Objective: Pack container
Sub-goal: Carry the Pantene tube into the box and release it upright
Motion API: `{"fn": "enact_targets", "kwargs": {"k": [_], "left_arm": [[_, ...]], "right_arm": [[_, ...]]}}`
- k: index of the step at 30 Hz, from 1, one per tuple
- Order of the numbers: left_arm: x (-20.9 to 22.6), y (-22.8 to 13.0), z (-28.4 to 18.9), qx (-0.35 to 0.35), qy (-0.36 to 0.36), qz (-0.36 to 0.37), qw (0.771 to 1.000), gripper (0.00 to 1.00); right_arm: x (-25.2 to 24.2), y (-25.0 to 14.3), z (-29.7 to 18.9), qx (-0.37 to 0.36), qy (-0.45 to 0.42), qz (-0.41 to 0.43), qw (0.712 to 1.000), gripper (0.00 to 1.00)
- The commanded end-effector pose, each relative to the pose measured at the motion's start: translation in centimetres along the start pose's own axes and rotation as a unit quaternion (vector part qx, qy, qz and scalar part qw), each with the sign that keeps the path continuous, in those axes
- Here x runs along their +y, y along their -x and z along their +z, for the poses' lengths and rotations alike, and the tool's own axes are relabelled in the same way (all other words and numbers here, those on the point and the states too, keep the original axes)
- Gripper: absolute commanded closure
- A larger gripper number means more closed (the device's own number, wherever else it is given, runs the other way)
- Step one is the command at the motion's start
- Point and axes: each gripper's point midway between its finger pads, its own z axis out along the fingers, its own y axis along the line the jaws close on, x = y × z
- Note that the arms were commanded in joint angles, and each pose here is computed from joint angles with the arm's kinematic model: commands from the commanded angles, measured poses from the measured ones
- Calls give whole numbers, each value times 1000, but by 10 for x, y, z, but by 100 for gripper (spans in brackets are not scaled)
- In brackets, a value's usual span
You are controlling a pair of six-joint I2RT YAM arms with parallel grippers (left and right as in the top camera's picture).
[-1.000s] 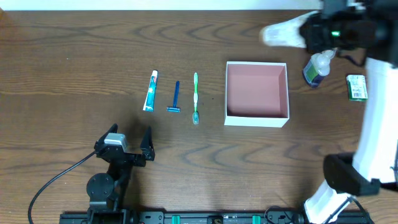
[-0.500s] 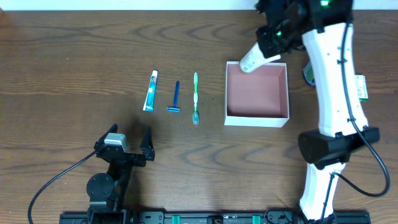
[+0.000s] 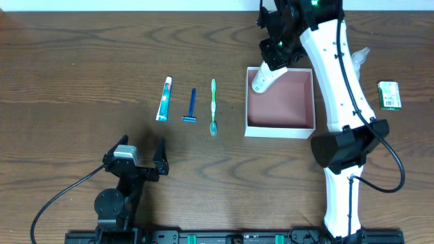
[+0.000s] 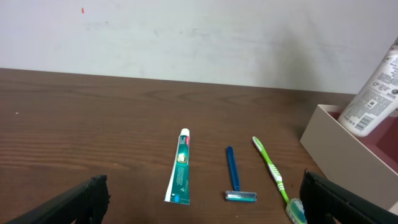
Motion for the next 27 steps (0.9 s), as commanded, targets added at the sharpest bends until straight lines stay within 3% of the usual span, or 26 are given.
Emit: {"fn": "enact_targets", "kwargs": {"k": [1, 15, 21, 27], "left_arm": [[1, -16, 1, 22, -2, -5, 1000, 2], [1, -16, 1, 22, -2, -5, 1000, 2], [1, -16, 1, 22, -2, -5, 1000, 2], [1, -16, 1, 22, -2, -5, 1000, 2]], "right_arm": [[2, 6, 6, -5, -4, 4, 1000, 99], [1, 12, 37, 15, -4, 2, 1000, 99], [1, 12, 37, 14, -4, 2, 1000, 89], [10, 13, 38, 13, -2, -8, 1000, 86]]}}
